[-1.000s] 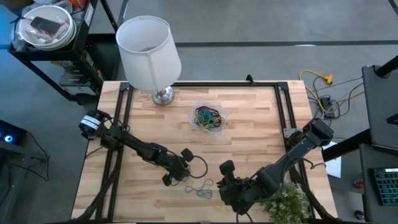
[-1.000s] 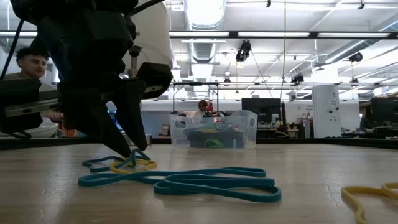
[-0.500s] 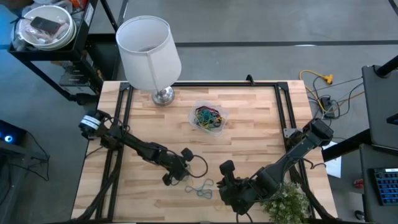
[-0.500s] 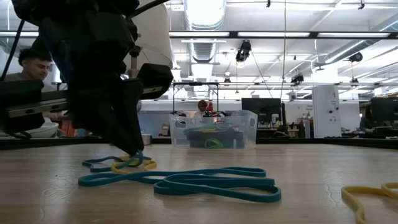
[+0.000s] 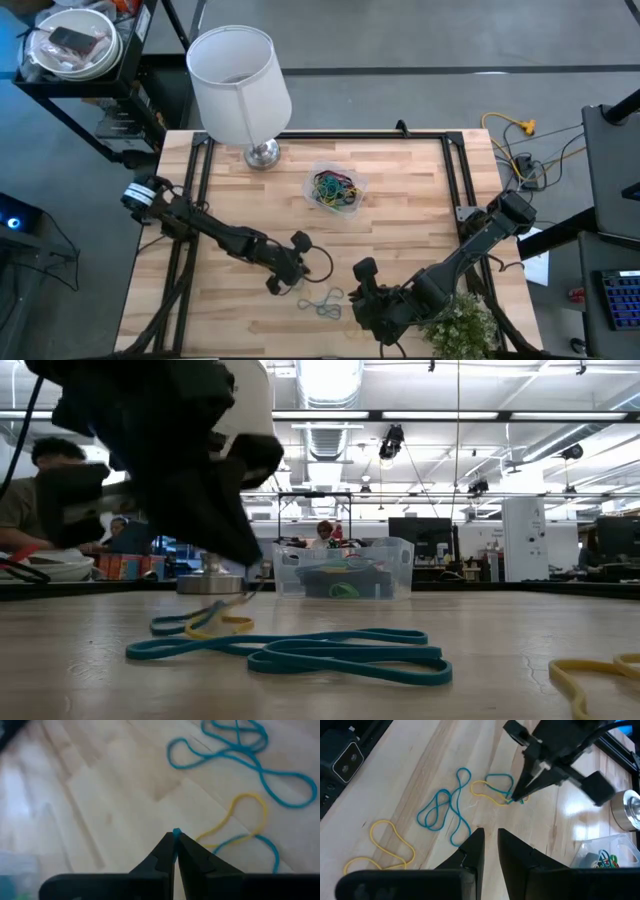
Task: Pick and place rubber bands into bin
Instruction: Put the blue rubber bands into the bin
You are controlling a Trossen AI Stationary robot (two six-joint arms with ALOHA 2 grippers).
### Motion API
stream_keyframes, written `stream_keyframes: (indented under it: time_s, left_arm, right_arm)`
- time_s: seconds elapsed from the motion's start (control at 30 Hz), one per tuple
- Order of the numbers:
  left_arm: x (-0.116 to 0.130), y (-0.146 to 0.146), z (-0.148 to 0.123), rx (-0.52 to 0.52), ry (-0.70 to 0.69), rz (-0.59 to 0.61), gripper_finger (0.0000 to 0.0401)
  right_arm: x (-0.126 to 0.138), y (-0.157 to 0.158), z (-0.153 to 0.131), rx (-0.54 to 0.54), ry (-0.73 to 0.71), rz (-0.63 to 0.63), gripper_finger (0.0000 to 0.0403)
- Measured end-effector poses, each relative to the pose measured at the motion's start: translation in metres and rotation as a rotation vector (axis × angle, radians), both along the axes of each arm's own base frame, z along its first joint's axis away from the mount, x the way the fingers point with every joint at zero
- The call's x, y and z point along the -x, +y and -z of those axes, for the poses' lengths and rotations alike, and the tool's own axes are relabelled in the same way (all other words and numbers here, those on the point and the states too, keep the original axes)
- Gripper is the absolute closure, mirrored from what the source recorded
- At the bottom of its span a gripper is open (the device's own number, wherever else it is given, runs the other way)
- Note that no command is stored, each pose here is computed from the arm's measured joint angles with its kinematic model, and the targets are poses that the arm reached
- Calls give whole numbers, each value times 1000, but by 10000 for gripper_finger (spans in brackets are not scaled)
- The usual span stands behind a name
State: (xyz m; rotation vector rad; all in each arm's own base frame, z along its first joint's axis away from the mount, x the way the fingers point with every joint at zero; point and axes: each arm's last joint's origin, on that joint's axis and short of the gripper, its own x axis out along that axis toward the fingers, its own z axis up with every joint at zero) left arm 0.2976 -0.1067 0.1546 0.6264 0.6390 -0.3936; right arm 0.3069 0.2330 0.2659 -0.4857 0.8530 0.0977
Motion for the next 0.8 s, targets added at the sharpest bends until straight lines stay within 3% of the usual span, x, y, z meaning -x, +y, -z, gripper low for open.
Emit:
stream_keyframes:
  time_s: [0.43,0.8]
  left_arm:
    - [13,1,-55,-83,-229,-138,401]
    - [23,7,-95,-126,-427,-140,401]
  right_arm:
    - [0,0,0,0,0,0,355]
    - [0,0,0,0,0,0,355]
